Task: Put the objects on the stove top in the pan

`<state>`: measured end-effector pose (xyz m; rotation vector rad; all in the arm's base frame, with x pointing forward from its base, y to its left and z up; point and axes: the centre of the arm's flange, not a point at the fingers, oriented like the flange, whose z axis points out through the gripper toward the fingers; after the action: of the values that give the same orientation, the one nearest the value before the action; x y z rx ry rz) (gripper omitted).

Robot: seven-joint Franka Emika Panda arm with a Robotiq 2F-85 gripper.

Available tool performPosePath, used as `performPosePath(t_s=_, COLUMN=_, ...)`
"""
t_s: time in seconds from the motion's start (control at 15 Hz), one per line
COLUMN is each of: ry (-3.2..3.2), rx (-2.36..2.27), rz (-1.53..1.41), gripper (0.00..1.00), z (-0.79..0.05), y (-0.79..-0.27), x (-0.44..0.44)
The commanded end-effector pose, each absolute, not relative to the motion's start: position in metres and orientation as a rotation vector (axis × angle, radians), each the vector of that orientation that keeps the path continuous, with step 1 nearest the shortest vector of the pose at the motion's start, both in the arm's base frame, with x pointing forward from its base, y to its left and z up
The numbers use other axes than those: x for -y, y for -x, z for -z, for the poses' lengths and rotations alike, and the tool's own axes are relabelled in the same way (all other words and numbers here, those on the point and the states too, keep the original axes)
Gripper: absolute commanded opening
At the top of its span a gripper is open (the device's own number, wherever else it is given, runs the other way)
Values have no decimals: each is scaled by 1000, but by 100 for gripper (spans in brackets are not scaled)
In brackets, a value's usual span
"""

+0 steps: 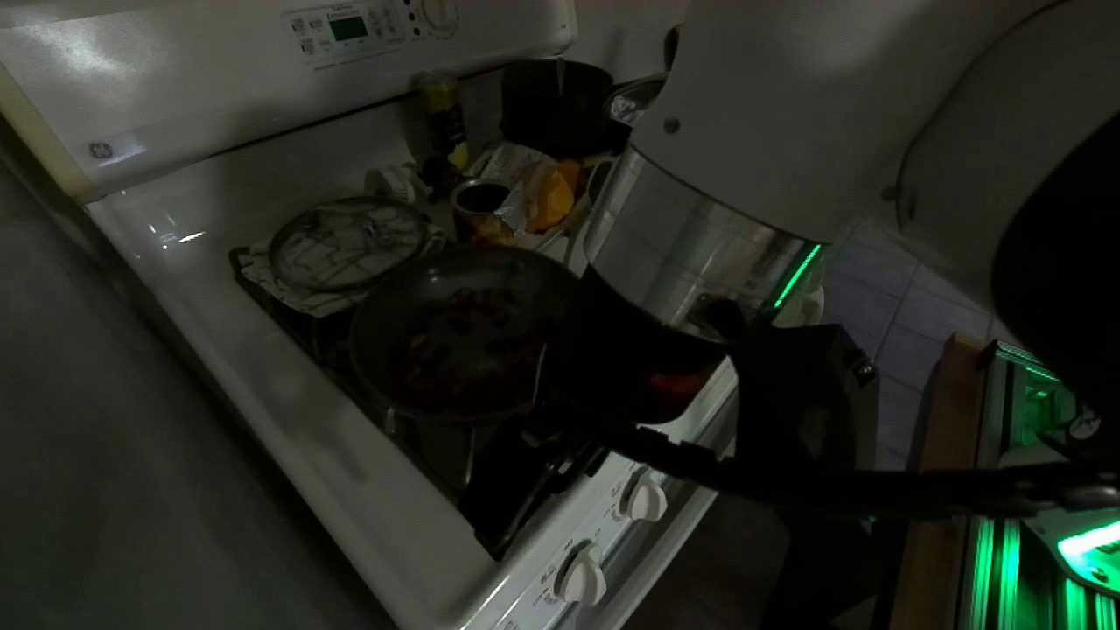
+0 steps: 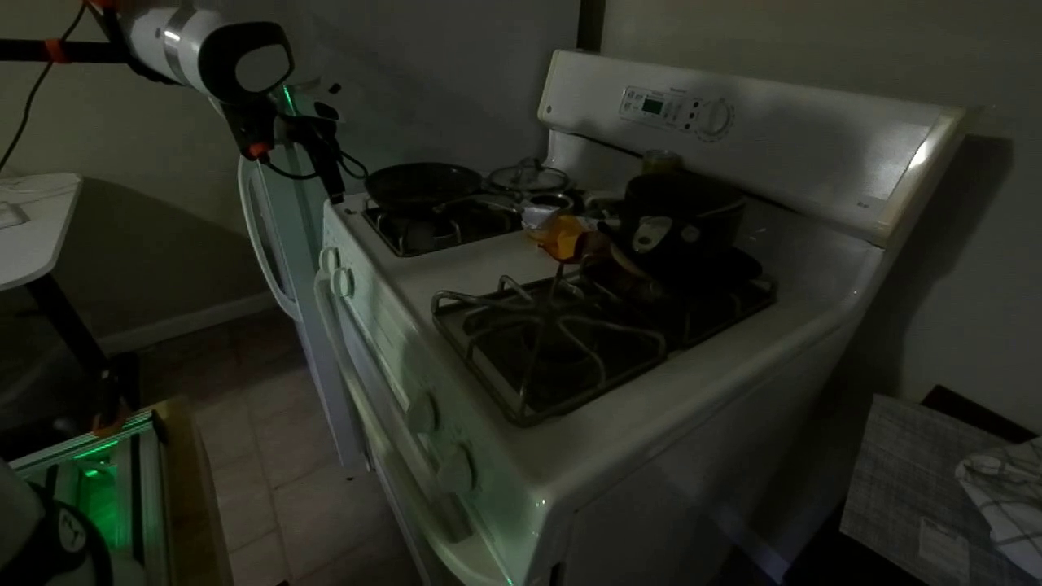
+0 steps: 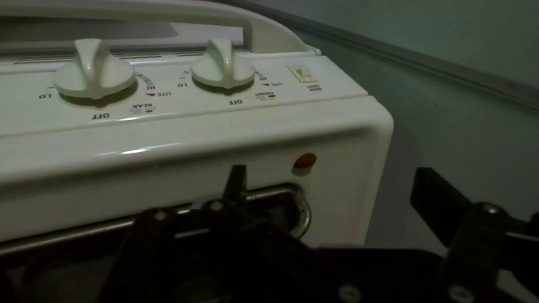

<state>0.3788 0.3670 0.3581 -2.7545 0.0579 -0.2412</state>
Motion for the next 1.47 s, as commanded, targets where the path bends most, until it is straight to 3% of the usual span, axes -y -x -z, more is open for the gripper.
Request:
performPosePath(t_s=0.0, ry=2734, rx=-58, rz=270, gripper=100, z=-340, y=-389, x=-382)
performPosePath(t_s=0.4, ry=2746, rx=4, rz=344, gripper=100, z=-322, y=-396, x=-396)
performPosePath(t_s=1.13, ry=2852, rx=138, rz=469, gripper=80, z=-302, y=-390, x=-423)
performPosePath(t_s=1.4, ry=2901, rx=199, rz=517, gripper=78, z=-302, y=-389, x=-434)
